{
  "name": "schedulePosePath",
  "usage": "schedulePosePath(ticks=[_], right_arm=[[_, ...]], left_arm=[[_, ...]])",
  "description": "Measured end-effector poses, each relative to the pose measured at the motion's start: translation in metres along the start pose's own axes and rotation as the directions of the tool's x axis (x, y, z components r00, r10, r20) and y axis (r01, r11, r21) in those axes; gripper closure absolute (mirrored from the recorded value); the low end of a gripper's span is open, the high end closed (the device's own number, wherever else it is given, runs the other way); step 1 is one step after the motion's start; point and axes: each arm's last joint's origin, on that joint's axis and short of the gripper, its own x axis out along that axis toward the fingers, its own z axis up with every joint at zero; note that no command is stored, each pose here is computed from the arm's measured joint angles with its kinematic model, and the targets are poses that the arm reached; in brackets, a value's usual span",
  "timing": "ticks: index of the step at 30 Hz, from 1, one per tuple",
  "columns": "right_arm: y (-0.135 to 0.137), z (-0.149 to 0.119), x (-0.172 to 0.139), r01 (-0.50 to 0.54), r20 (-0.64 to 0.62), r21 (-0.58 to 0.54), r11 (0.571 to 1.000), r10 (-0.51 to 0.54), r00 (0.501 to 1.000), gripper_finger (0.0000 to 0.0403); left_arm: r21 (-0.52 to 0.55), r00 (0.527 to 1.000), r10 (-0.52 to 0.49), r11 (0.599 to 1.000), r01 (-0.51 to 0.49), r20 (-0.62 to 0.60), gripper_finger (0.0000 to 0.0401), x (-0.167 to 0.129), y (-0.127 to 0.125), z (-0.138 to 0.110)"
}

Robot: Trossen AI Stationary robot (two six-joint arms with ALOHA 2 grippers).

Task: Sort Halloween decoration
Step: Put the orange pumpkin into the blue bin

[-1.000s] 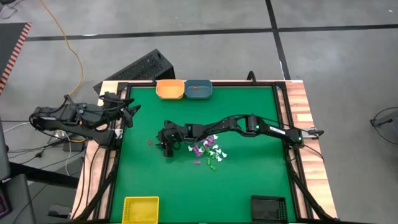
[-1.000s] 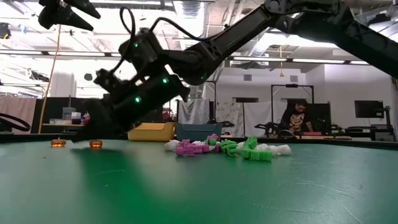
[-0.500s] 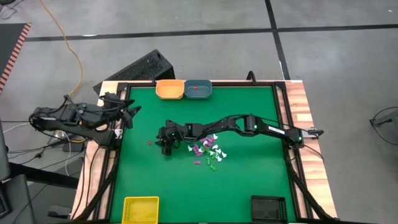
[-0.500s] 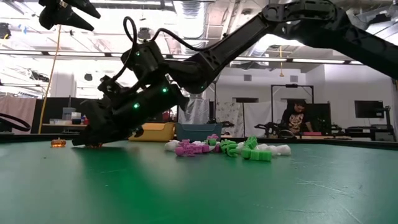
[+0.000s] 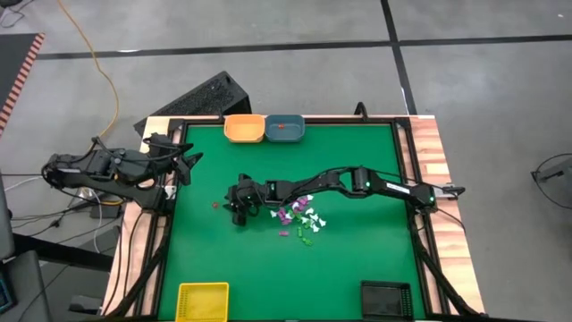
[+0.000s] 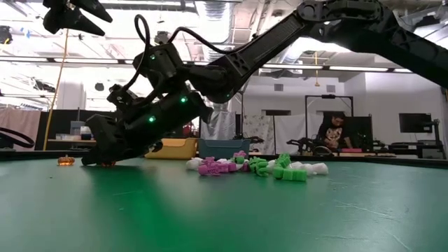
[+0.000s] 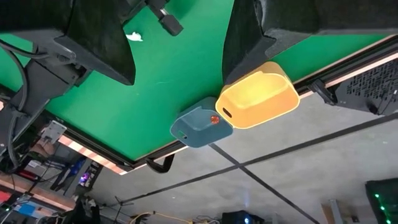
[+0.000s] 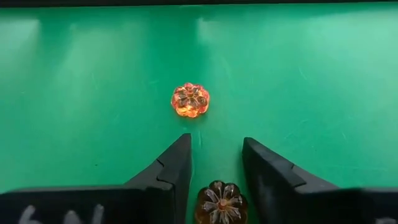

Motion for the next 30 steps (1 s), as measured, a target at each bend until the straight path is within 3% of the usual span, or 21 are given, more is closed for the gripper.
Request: schedulePosePath(ticks=[8, 17, 30], right_arm=[[0.001, -0.014, 0.008, 0.004, -0.019, 0.075, 0.997, -0.002, 1.000, 0.0284], [0.001, -0.010, 0.008, 0.005, -0.001, 0.055, 0.998, -0.005, 1.000, 0.0316], [-0.016, 0.039, 0.000, 0.006, 0.091, 0.066, 0.998, -0.012, 0.996, 0.0318]], left_arm=[[0.001, 1.000, 0.001, 1.000, -0.001, -0.001, 0.0170, 0.000, 0.000, 0.000], [0.000, 1.000, 0.015, 1.000, -0.015, 0.008, 0.0170, 0.000, 0.000, 0.000], [-0.002, 1.000, 0.017, 1.000, -0.017, 0.012, 0.0170, 0.000, 0.000, 0.000]])
